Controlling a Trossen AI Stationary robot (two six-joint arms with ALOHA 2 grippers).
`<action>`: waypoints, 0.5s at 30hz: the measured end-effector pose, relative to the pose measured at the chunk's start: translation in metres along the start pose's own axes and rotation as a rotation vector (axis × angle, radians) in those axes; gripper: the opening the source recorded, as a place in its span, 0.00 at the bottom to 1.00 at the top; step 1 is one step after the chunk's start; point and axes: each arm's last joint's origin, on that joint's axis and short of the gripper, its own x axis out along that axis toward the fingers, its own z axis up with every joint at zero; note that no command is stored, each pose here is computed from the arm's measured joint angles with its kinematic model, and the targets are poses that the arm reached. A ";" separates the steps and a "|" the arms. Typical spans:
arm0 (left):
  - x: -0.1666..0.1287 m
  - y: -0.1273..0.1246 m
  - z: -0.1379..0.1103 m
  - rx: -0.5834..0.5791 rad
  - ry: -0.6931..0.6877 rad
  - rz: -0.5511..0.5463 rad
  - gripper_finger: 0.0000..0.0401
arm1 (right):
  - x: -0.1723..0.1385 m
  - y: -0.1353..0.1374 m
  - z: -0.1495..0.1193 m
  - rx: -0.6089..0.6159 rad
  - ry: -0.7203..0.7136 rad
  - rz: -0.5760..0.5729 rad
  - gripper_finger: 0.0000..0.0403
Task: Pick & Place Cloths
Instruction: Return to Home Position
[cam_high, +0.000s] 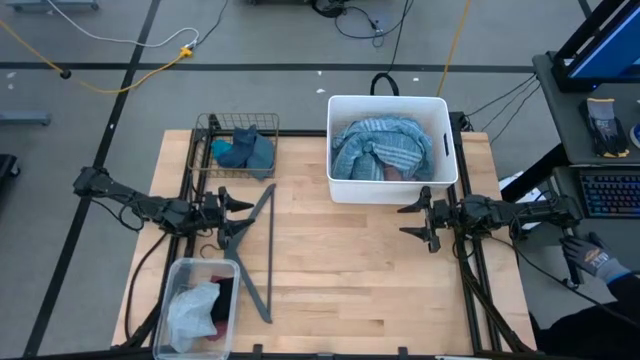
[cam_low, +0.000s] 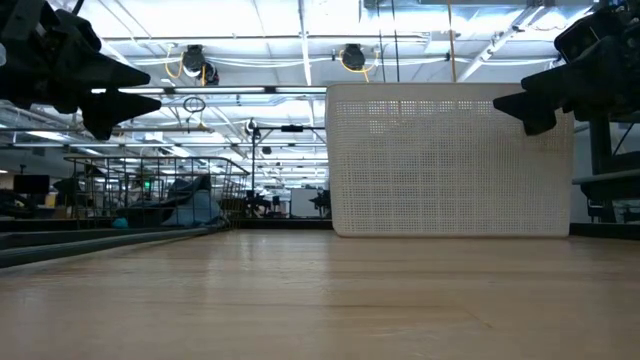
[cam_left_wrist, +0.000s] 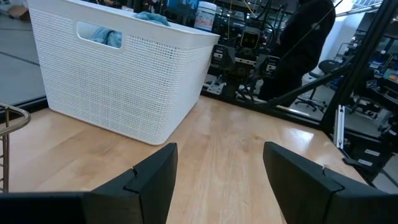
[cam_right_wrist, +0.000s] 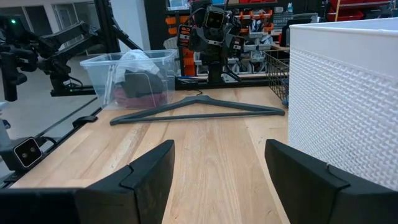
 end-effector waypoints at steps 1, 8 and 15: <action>0.000 0.000 0.000 0.000 0.000 0.000 0.61 | 0.000 0.000 0.000 0.000 0.000 0.000 0.61; 0.000 0.000 0.000 0.000 0.000 0.000 0.61 | 0.000 0.000 0.000 0.000 0.000 0.000 0.60; 0.000 0.000 0.000 0.000 0.000 0.000 0.61 | 0.000 0.000 0.000 0.000 0.000 0.000 0.61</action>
